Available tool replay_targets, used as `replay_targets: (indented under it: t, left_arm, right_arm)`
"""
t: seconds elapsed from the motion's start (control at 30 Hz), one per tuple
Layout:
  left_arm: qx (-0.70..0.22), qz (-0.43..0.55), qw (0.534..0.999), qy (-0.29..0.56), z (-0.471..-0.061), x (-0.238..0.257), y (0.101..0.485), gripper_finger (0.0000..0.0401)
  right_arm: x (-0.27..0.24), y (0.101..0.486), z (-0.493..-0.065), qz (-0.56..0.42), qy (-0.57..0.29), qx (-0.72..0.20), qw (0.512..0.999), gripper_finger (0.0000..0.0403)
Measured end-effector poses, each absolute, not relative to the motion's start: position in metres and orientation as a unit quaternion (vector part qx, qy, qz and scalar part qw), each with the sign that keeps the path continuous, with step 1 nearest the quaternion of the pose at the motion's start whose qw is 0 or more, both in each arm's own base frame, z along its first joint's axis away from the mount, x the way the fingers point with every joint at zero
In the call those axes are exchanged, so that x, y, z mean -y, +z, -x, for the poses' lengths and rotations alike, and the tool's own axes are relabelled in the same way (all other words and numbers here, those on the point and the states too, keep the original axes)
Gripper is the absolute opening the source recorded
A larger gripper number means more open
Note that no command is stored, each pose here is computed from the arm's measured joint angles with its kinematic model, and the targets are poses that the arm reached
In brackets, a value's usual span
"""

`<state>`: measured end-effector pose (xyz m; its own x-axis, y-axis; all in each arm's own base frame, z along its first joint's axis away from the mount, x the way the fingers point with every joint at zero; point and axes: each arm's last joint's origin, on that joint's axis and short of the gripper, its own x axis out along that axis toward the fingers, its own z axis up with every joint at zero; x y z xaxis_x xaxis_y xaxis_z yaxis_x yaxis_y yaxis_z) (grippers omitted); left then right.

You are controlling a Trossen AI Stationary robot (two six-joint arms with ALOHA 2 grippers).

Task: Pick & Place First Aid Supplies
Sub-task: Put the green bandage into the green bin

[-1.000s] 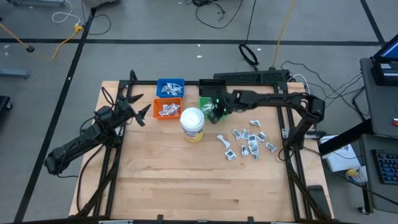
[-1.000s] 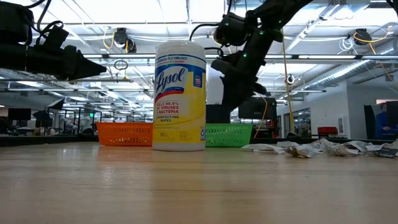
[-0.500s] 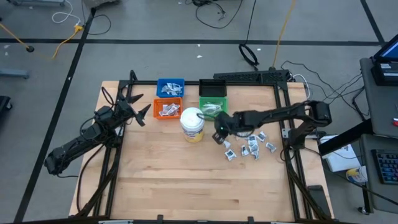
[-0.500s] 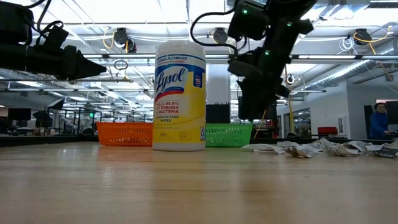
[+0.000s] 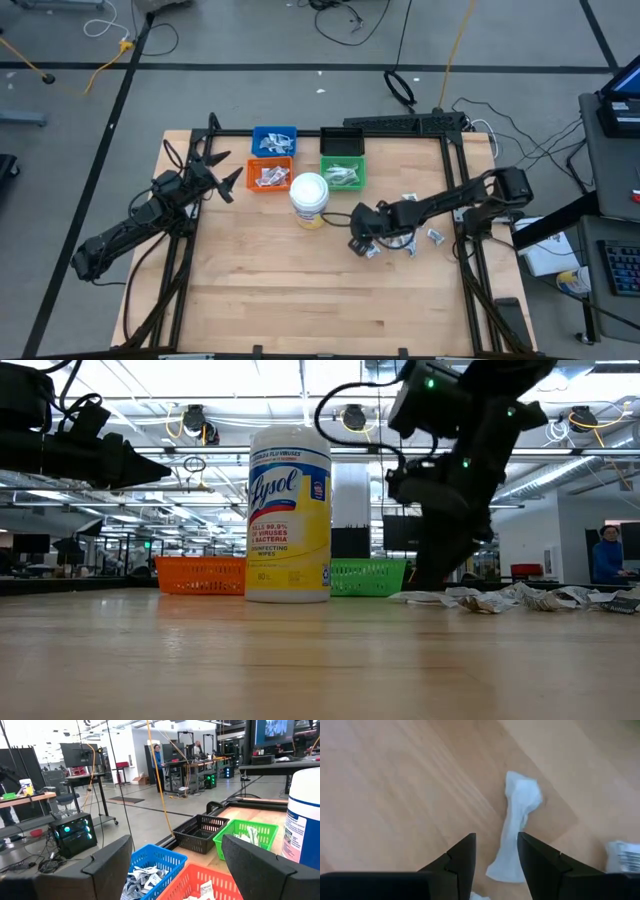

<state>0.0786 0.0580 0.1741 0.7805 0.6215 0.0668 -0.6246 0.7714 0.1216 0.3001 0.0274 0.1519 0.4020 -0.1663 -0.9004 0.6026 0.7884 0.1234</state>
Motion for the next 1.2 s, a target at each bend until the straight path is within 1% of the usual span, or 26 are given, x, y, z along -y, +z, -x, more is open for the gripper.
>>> replay_targets:
  t: [0.2, 0.27, 0.33, 0.47, 0.5, 0.67, 0.8, 0.97, 1.1, 1.2]
  left_arm:
    - [0.011, -0.069, 0.941, 0.331, -0.079, -0.058, 0.174, 0.031]
    - [0.011, -0.069, 0.941, 0.331, -0.079, -0.058, 0.174, 0.031]
    - [0.012, -0.069, 0.941, 0.331, -0.079, -0.058, 0.174, 0.031]
    - [0.012, -0.069, 0.941, 0.331, -0.079, -0.058, 0.174, 0.031]
    - [0.012, -0.069, 0.941, 0.331, -0.079, -0.058, 0.174, 0.031]
    - [0.012, -0.069, 0.941, 0.331, -0.079, -0.058, 0.174, 0.031]
    - [0.012, -0.069, 0.941, 0.331, -0.079, -0.058, 0.174, 0.031]
    - [0.012, -0.069, 0.941, 0.331, -0.079, -0.058, 0.174, 0.031]
    - [0.012, -0.069, 0.941, 0.331, -0.079, -0.058, 0.174, 0.031]
    - [0.012, -0.069, 0.941, 0.331, -0.079, -0.058, 0.174, 0.031]
  right_arm:
    - [-0.029, 0.134, -0.304, -0.212, -0.242, -0.508, 0.799, 0.0141]
    - [-0.029, 0.133, -0.305, -0.213, -0.242, -0.509, 0.798, 0.0133]
    - [-0.03, 0.133, -0.304, -0.211, -0.243, -0.51, 0.798, 0.0111]
    - [-0.03, 0.133, -0.304, -0.198, -0.246, -0.51, 0.8, 0.0023]
    - [-0.03, 0.134, -0.304, -0.189, -0.241, -0.512, 0.802, 0.0013]
    - [-0.029, 0.145, -0.301, -0.155, -0.221, -0.523, 0.809, 0.0003]
    - [-0.029, 0.162, -0.3, -0.083, -0.172, -0.535, 0.823, 0.0002]
    - [-0.026, 0.174, -0.294, 0.007, -0.116, -0.553, 0.825, 0.0001]
    - [-0.024, 0.18, -0.289, 0.078, -0.101, -0.561, 0.818, 0.0001]
    - [-0.017, 0.185, -0.289, 0.112, -0.083, -0.566, 0.813, 0.0001]
